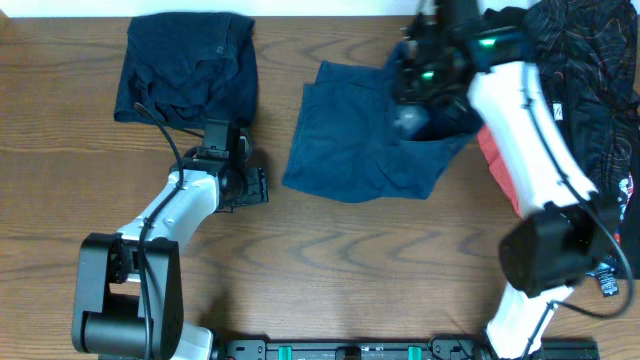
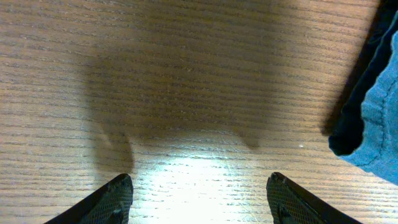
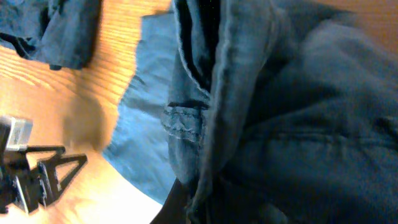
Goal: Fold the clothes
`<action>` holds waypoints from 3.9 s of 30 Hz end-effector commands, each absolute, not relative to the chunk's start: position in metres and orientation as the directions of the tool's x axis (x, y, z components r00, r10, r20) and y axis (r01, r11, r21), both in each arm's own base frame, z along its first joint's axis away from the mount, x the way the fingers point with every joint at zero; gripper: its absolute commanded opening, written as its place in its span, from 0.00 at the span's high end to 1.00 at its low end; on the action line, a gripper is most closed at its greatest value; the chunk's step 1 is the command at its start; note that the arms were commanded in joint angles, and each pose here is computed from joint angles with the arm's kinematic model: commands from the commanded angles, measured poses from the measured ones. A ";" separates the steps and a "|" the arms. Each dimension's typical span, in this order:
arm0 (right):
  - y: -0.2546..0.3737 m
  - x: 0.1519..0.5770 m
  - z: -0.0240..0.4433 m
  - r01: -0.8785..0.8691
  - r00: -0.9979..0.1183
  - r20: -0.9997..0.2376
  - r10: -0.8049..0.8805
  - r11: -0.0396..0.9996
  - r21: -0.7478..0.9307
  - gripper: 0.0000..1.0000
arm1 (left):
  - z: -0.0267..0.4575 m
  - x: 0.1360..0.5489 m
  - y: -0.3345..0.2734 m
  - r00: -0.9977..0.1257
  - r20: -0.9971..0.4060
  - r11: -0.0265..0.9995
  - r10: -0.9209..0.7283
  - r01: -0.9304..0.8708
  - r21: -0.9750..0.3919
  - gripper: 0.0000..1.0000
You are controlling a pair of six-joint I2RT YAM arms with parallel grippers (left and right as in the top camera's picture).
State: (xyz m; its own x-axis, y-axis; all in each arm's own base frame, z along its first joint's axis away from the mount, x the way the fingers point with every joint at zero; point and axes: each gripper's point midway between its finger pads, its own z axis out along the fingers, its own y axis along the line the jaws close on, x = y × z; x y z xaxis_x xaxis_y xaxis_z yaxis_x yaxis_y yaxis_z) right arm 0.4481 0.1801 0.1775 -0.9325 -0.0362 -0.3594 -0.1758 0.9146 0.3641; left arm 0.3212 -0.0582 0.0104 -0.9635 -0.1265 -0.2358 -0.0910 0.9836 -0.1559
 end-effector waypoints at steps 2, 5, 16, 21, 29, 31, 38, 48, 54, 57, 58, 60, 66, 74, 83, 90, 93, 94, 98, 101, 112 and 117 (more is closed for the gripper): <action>0.228 0.460 0.152 -0.157 -0.941 -0.339 -0.006 0.894 0.420 0.99 | 0.010 0.320 -0.058 -0.963 -0.237 0.984 -0.128 -0.093 -0.153 0.29; 0.258 0.473 0.134 -0.159 -0.934 -0.357 0.014 0.878 0.451 0.99 | 0.009 0.319 -0.058 -0.964 -0.235 0.984 -0.128 -0.093 -0.152 0.29; 0.331 0.488 0.123 -0.247 -0.887 -0.462 0.020 0.824 0.510 0.99 | 0.009 0.319 -0.058 -0.964 -0.235 0.984 -0.128 -0.093 -0.152 0.29; 0.363 0.495 0.121 -0.312 -0.848 -0.530 0.018 0.792 0.526 0.78 | 0.009 0.319 -0.058 -0.964 -0.234 0.984 -0.128 -0.093 -0.152 0.29; 0.398 0.486 0.171 -0.493 -0.769 -0.638 -0.034 0.667 0.559 0.01 | 0.009 0.319 -0.058 -0.964 -0.234 0.984 -0.127 -0.093 -0.152 0.29; 0.392 0.484 0.198 -0.512 -0.753 -0.657 -0.020 0.644 0.568 0.01 | 0.009 0.319 -0.058 -0.964 -0.235 0.984 -0.127 -0.093 -0.152 0.29; 0.316 0.476 0.269 -0.456 -0.709 -0.705 0.001 0.762 0.460 0.01 | 0.019 0.323 -0.057 -0.959 -0.253 0.983 -0.131 -0.093 -0.157 0.29; 0.261 0.472 0.202 -0.278 -0.837 -0.545 -0.040 0.890 0.362 0.63 | 0.126 0.337 -0.057 -0.855 -0.501 0.980 -0.133 -0.038 -0.195 0.29; 0.277 0.477 0.127 -0.213 -0.904 -0.426 -0.041 0.906 0.365 0.99 | 0.163 0.331 -0.037 -0.783 -0.605 0.989 -0.143 -0.084 -0.125 0.29; 0.294 0.477 0.093 -0.210 -0.926 -0.376 -0.046 0.888 0.409 0.99 | 0.167 0.329 -0.032 -0.775 -0.615 0.989 -0.144 -0.100 -0.105 0.29; 0.302 0.477 0.085 -0.222 -0.928 -0.368 -0.055 0.875 0.429 0.99 | 0.166 0.328 -0.032 -0.776 -0.614 0.989 -0.143 -0.101 -0.104 0.29; 0.323 0.475 0.069 -0.259 -0.929 -0.362 -0.081 0.841 0.475 0.99 | 0.165 0.329 -0.032 -0.779 -0.611 0.989 -0.143 -0.101 -0.103 0.29; 0.373 0.457 0.021 -0.310 -0.927 -0.346 -0.142 0.810 0.498 0.99 | 0.163 0.330 -0.031 -0.781 -0.608 0.990 -0.143 -0.106 -0.097 0.29; 0.383 0.448 -0.002 -0.294 -0.938 -0.313 -0.147 0.815 0.500 0.99 | 0.151 0.331 -0.031 -0.803 -0.580 0.990 -0.141 -0.109 -0.089 0.29; 0.335 0.461 0.099 -0.346 -0.905 -0.398 -0.146 0.798 0.493 0.57 | 0.120 0.342 -0.033 -0.844 -0.518 0.991 -0.135 -0.113 -0.074 0.29; 0.301 0.459 0.136 -0.354 -0.885 -0.437 -0.160 0.842 0.407 0.27 | 0.104 0.355 -0.035 -0.849 -0.511 0.991 -0.134 -0.113 -0.071 0.29; 0.305 0.456 0.115 -0.349 -0.898 -0.403 -0.179 0.846 0.402 0.27 | 0.106 0.361 -0.030 -0.837 -0.529 0.990 -0.139 -0.119 -0.072 0.22; 0.308 0.454 0.106 -0.348 -0.903 -0.387 -0.188 0.848 0.400 0.27 | 0.107 0.362 -0.027 -0.832 -0.535 0.989 -0.149 -0.129 -0.074 0.19; 0.315 0.443 0.063 -0.331 -0.929 -0.298 -0.218 0.849 0.411 0.25 | 0.109 0.364 -0.007 -0.820 -0.538 0.980 -0.194 -0.182 -0.076 0.11; 0.318 0.428 0.038 -0.309 -0.949 -0.209 -0.238 0.839 0.448 0.23 | 0.107 0.360 0.003 -0.823 -0.524 0.975 -0.217 -0.211 -0.072 0.11; 0.264 0.369 0.011 -0.253 -0.953 0.089 -0.288 0.924 0.288 0.16 | 0.105 0.358 -0.003 -0.833 -0.505 0.974 -0.225 -0.193 -0.116 0.11; 0.245 0.357 0.015 -0.291 -0.930 0.145 -0.337 0.919 0.266 0.15 | 0.105 0.357 -0.021 -0.851 -0.484 0.973 -0.204 -0.124 -0.193 0.11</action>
